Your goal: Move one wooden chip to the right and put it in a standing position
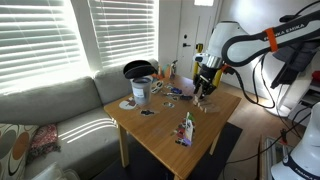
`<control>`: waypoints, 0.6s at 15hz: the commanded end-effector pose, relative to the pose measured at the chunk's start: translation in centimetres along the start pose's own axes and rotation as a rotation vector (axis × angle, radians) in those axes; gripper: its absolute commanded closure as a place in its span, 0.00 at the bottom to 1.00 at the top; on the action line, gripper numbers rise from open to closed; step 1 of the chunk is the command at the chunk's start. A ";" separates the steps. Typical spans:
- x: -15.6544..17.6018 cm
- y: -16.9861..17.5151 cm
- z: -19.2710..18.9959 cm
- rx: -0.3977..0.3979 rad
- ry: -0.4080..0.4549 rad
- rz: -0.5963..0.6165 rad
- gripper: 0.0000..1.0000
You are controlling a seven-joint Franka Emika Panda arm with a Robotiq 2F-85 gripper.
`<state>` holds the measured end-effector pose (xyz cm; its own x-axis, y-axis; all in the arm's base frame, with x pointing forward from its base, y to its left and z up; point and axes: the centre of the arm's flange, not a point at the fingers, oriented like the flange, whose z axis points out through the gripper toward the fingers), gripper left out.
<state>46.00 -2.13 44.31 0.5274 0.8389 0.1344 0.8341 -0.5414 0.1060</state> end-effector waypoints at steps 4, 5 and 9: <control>0.2 -0.4 0.5 0.011 0.025 -0.007 0.37; 0.2 -0.3 0.5 0.009 0.023 -0.004 0.44; 0.1 -0.1 0.6 0.017 0.016 0.002 0.71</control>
<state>46.09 -1.82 44.01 0.5271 0.8386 0.1376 0.8355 -0.5410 0.0965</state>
